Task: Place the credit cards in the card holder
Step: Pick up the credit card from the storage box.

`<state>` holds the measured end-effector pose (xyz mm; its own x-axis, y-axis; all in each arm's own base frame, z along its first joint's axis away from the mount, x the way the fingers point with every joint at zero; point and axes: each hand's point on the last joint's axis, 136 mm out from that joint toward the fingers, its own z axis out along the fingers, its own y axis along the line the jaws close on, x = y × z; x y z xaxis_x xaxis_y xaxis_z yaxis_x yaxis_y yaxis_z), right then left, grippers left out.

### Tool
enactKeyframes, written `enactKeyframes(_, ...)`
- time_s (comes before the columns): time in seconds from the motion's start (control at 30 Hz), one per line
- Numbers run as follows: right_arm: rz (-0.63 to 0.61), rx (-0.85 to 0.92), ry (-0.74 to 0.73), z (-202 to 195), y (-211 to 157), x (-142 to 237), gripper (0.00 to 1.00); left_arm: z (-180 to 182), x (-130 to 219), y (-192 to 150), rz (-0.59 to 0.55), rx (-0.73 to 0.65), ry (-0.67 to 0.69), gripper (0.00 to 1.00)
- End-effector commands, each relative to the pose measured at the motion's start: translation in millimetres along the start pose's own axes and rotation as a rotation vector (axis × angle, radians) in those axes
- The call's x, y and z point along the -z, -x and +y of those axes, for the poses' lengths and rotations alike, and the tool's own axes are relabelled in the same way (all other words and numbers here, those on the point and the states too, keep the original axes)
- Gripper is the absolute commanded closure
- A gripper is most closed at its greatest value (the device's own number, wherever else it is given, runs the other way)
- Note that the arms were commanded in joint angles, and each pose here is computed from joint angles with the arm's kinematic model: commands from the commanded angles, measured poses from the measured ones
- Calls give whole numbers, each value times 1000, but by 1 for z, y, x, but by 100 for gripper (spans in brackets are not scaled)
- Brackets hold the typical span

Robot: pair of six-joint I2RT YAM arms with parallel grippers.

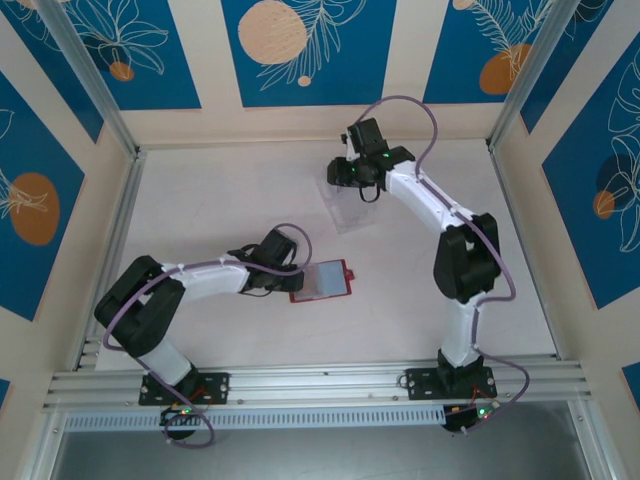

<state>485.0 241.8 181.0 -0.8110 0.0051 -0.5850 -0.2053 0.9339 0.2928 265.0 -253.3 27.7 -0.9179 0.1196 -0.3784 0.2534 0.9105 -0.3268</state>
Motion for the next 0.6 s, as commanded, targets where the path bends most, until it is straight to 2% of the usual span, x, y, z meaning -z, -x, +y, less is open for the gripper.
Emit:
enactKeyframes(0.0,38,90,-100,-19,6,-21,57,12,-11,-24,70,-23,49,73)
enactKeyframes(0.3,56,199,-165,-27,30,-64,61,13,-11,-27,72,-18,47,74)
enactKeyframes(0.43,73,260,-228,-37,28,-79,60,14,-10,-28,73,-18,50,74)
enactKeyframes(0.57,98,261,-211,-39,21,-89,60,15,-10,-29,73,-18,54,74)
